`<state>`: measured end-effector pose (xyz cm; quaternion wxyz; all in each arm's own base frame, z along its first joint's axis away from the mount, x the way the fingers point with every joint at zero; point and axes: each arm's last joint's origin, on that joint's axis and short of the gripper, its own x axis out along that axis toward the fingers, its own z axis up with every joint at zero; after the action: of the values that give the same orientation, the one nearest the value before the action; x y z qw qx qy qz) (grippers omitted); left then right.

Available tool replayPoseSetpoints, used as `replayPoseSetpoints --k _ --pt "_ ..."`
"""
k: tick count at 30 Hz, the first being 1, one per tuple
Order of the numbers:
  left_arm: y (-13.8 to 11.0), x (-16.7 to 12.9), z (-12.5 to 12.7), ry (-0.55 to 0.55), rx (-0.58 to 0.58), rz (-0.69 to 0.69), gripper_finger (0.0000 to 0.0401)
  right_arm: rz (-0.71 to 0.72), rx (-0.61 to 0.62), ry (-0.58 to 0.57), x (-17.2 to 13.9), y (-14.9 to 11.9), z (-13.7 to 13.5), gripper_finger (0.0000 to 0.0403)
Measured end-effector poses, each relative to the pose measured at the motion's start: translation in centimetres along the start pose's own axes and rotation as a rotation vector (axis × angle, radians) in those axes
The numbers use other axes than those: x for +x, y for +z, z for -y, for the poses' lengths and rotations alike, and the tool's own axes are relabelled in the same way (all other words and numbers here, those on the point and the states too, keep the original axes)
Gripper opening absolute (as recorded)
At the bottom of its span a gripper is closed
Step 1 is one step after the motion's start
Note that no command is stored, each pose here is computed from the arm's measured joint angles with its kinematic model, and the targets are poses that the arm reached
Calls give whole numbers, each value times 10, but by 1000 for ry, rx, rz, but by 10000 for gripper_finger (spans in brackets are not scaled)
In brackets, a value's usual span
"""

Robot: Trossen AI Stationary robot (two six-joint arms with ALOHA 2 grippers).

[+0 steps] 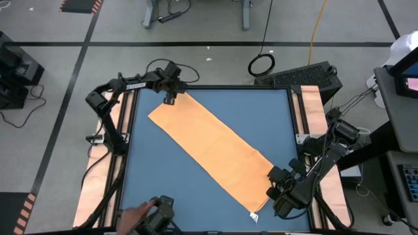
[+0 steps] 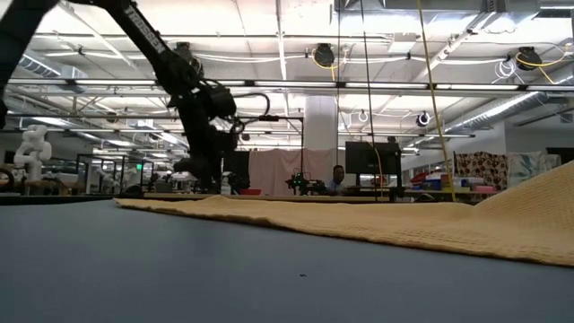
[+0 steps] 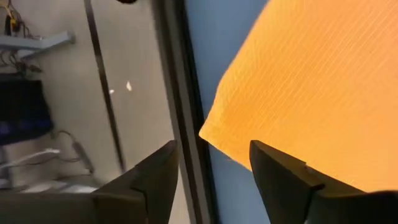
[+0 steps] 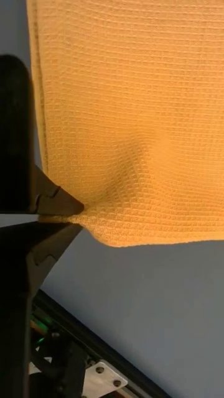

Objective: Roll towel into tight, uniform cylinder
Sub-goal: Fold the orange microfiber cloth

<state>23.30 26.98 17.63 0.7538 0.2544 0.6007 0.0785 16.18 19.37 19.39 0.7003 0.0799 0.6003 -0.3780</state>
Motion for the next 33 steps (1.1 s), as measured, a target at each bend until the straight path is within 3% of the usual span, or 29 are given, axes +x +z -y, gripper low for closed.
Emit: replayPoseSetpoints --k 18,23,33 --pt "29 30 6 -56 267 17 199 -4 -32 53 0 0 -5 6" --pt "29 42 10 -78 281 6 169 -6 -33 51 0 0 -5 6" --pt "27 45 9 -65 260 -19 67 -4 -41 50 0 0 -5 6"
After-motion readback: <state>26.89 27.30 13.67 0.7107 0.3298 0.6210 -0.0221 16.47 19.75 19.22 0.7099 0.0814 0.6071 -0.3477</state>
